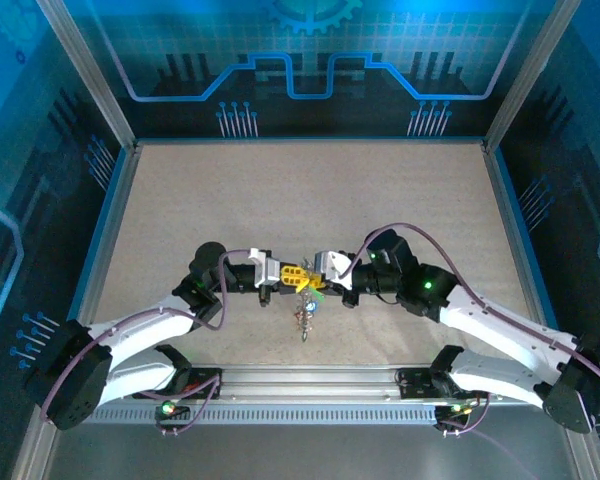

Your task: Put the keys on the keyring

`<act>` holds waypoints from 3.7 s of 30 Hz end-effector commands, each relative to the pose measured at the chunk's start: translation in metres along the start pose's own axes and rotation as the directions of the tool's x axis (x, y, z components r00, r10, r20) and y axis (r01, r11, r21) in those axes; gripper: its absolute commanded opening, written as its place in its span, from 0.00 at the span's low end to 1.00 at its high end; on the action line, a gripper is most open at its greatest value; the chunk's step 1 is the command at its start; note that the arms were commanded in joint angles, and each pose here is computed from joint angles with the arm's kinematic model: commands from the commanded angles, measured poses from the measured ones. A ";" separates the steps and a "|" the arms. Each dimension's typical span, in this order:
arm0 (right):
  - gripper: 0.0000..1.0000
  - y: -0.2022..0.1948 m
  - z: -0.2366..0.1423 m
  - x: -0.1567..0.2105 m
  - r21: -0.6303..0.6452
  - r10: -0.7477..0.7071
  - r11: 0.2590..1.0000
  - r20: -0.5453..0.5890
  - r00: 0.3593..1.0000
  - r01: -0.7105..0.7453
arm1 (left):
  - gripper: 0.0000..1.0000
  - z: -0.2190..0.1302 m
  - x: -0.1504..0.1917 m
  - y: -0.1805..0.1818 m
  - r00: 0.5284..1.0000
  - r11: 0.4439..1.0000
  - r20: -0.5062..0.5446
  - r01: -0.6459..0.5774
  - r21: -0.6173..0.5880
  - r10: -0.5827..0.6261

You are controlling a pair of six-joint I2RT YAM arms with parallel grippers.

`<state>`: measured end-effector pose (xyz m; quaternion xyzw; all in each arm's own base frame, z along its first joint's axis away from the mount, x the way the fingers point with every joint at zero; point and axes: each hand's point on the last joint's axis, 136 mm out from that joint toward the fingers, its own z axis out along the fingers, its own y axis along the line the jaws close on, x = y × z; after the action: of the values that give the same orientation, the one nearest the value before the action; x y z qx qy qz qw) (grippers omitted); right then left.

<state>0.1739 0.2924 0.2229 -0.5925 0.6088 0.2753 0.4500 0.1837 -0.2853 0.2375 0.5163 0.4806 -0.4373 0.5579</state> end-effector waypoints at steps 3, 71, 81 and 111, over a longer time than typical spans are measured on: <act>0.00 -0.003 -0.015 -0.005 0.028 -0.028 0.999 -0.003 1.000 0.028 | 0.13 -0.002 -0.003 0.002 0.998 0.999 -0.022 -0.053 -0.012 0.053; 0.23 0.001 -0.011 -0.001 0.017 0.021 1.000 0.004 1.000 -0.021 | 0.00 0.004 -0.012 -0.006 0.999 0.999 0.036 -0.022 0.024 0.021; 0.08 0.005 -0.004 -0.007 -0.029 0.030 0.999 0.029 0.999 -0.029 | 0.00 0.005 -0.015 -0.010 0.997 0.998 0.070 -0.019 0.063 0.015; 0.00 -0.004 0.004 -0.012 0.038 -0.120 0.991 -0.175 0.977 0.129 | 0.01 0.005 0.019 -0.004 0.969 1.000 -0.244 -0.027 -0.005 0.025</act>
<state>0.1767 0.2888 0.2046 -0.6339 0.6416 0.1784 0.3934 0.1853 -0.2899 0.2139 0.5557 0.5450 -0.3740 0.5043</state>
